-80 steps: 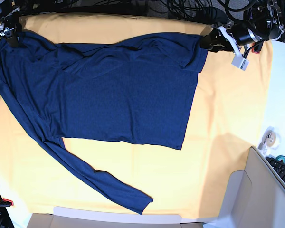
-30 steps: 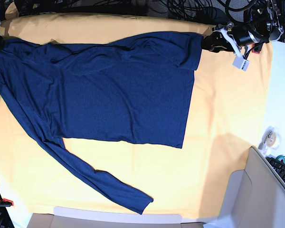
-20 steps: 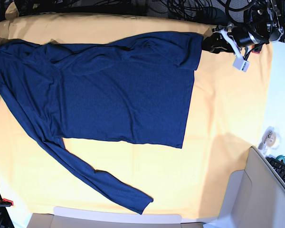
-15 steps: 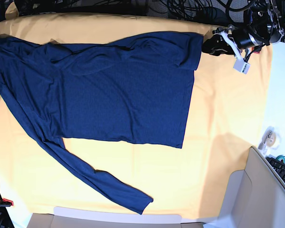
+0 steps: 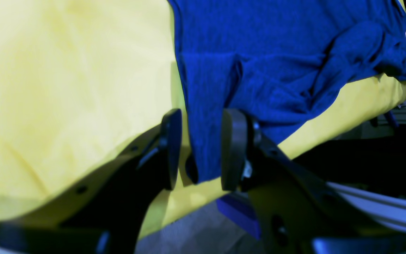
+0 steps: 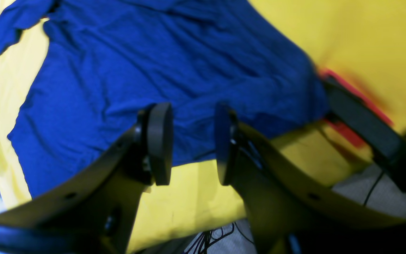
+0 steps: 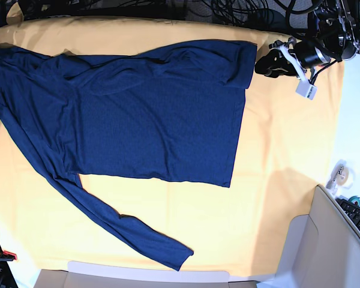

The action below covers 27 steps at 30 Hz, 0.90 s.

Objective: Fold the T-shirt properly

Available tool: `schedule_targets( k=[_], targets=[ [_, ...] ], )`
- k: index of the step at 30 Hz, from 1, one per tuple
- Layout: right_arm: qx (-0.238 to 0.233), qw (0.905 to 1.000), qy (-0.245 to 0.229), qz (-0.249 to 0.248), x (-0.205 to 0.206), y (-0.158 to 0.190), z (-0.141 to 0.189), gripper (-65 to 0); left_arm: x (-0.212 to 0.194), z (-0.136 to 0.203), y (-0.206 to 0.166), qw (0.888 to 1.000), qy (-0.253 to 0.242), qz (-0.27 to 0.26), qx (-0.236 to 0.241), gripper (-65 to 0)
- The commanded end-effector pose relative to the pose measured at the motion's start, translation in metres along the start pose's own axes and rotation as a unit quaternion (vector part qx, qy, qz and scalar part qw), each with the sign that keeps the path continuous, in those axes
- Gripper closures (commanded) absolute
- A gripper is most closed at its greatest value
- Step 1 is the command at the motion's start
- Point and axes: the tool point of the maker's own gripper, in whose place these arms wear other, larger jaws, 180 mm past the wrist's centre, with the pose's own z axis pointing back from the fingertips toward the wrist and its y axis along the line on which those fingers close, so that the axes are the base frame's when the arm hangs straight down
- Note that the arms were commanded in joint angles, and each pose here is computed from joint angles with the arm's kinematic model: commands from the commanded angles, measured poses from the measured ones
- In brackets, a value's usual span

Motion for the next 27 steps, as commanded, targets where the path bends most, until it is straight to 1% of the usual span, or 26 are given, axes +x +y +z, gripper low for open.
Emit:
schedule_targets(
  k=[1, 6, 11, 14, 18, 23, 24, 26, 27],
  targets=[
    [0.014, 0.9992, -0.019, 0.034, 0.015, 0.016, 0.008, -20.0, 0.008, 0.005, -0.002, 1.0, -0.01, -0.01, -0.002, -18.5],
    [0.026, 0.997, -0.031, 0.066, 0.006, 0.042, 0.017, -20.0, 0.009, 0.005, -0.002, 1.0, -0.013, -0.009, -0.002, -18.5],
    [0.045, 0.9955, -0.048, 0.069, 0.001, 0.06, 0.018, -20.0, 0.025, 0.004, -0.002, 0.999, -0.027, -0.023, -0.002, -18.4],
    [0.053, 0.9953, -0.056, 0.059, -0.001, 0.064, 0.016, -20.0, 0.032, 0.011, 0.005, 0.999, -0.022, -0.04, 0.01, -18.4],
    [0.063, 0.9956, -0.062, 0.032, -0.011, 0.066, 0.011, -20.0, 0.051, 0.026, 0.018, 0.996, -0.022, -0.075, 0.034, -18.4],
    [0.095, 0.9918, -0.085, -0.002, -0.012, 0.082, -0.002, -20.0, 0.084, 0.053, 0.037, 0.991, -0.056, -0.099, 0.075, -18.4],
    [0.1, 0.9906, -0.093, 0.002, -0.008, 0.086, -0.005, -20.0, 0.09, 0.055, 0.037, 0.989, -0.059, -0.108, 0.078, -18.4],
    [0.101, 0.9885, -0.108, 0.031, 0.0, 0.091, -0.011, -20.0, 0.098, 0.058, 0.038, 0.988, -0.064, -0.114, 0.08, -18.4],
    [0.094, 0.9875, -0.115, 0.054, 0.003, 0.092, -0.014, -20.0, 0.101, 0.058, 0.037, 0.988, -0.066, -0.116, 0.081, -18.4]
  ],
)
